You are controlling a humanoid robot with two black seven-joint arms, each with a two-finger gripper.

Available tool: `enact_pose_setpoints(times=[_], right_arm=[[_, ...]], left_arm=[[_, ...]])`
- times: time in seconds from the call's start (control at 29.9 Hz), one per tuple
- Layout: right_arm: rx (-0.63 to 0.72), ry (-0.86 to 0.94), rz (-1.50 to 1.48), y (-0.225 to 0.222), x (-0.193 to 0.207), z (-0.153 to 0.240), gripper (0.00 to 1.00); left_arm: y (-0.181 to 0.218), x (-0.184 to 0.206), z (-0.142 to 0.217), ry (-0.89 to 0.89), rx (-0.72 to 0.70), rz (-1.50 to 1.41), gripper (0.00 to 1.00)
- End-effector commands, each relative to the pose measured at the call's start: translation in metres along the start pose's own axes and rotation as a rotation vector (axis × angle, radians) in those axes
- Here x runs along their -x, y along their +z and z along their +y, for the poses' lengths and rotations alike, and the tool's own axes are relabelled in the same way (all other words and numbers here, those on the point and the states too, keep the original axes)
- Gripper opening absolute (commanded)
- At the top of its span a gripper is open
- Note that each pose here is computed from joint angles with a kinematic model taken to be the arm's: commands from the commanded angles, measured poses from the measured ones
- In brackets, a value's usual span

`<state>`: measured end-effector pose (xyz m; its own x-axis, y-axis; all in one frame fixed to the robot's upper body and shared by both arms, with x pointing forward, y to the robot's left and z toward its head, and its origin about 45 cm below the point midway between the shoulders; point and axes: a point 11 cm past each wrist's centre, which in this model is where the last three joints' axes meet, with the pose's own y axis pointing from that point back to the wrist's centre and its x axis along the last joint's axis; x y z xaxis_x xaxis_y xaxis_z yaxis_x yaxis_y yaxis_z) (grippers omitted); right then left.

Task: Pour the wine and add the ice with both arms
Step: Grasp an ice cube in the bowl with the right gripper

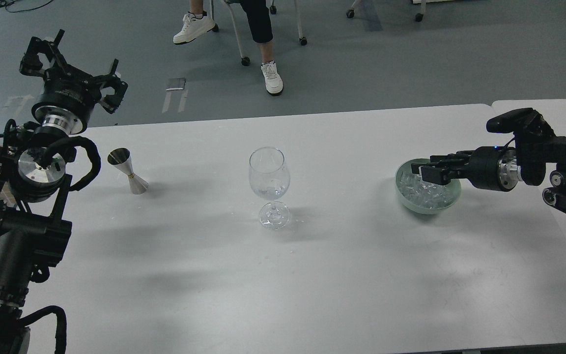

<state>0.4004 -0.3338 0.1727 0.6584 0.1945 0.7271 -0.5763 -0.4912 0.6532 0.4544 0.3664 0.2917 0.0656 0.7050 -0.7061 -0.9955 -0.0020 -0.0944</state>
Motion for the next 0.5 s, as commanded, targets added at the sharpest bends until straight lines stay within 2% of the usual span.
enact_pose_setpoints(times=[0.0,0.07,0.2,0.47], right_arm=[[0.01,-0.001,0.005,0.004,0.003,0.003,0.62],[0.013,-0.002,0.004,0.006,0.004,0.004,0.67],[0.016,-0.004,0.001,0.007,0.005,0.006,0.69],[0.023,-0.018,-0.009,0.009,0.015,0.005,0.63]], left_arm=[[0.0,0.0,0.0,0.0,0.001,0.003,0.96],[-0.001,0.0,0.0,0.0,0.0,0.005,0.96],[-0.001,0.0,0.0,0.0,0.0,0.007,0.96],[-0.002,-0.005,0.003,0.011,-0.001,0.013,0.96]])
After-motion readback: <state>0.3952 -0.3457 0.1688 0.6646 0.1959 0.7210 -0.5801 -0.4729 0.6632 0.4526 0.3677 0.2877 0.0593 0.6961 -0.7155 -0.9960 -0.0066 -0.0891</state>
